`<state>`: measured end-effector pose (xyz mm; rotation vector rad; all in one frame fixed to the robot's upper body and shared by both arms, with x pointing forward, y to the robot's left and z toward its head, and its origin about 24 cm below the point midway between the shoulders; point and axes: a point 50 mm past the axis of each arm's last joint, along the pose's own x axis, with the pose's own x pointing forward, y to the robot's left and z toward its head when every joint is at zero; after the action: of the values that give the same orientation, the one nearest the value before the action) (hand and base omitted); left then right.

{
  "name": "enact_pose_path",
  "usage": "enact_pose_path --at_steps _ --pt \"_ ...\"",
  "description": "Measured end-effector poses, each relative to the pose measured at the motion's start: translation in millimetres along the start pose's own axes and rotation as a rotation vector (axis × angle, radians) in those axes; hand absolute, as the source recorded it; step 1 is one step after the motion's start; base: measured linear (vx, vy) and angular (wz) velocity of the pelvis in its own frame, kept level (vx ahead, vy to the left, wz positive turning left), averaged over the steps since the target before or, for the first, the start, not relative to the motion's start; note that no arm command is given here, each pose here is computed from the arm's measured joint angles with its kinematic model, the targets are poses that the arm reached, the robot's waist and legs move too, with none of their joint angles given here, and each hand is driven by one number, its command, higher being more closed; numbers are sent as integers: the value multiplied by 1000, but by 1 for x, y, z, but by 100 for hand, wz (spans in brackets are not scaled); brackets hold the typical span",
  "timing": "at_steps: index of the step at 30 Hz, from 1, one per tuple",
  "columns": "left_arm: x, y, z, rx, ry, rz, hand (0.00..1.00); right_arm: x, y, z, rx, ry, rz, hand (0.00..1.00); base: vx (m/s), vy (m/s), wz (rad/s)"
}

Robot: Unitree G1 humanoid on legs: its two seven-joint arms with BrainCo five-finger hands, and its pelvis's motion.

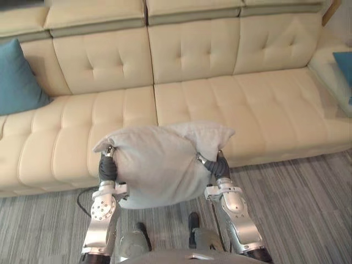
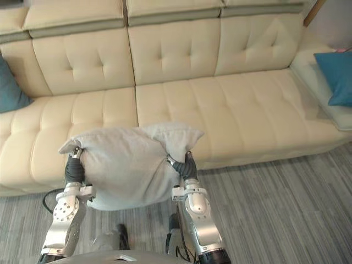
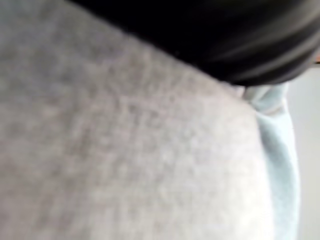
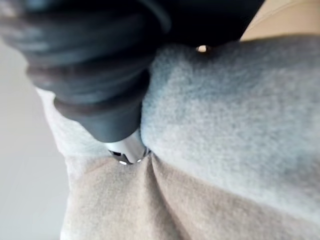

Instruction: Pick up cushions and gather them together orderly.

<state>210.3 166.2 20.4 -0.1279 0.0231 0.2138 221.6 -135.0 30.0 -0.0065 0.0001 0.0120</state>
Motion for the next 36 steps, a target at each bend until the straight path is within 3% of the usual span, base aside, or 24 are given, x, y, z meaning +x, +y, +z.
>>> enact_pose_path --at_steps 15,25,36 --pt "-15 -4 -10 -13 58 -75 100 -17 -11 -17 31 81 -58 100 -26 56 -26" --pt "-7 -4 5 -9 -9 -70 100 7 -5 -21 14 87 -13 100 -57 77 3" --pt "-3 -12 9 13 -32 -122 100 -2 -16 -18 -25 79 11 100 247 -122 40"
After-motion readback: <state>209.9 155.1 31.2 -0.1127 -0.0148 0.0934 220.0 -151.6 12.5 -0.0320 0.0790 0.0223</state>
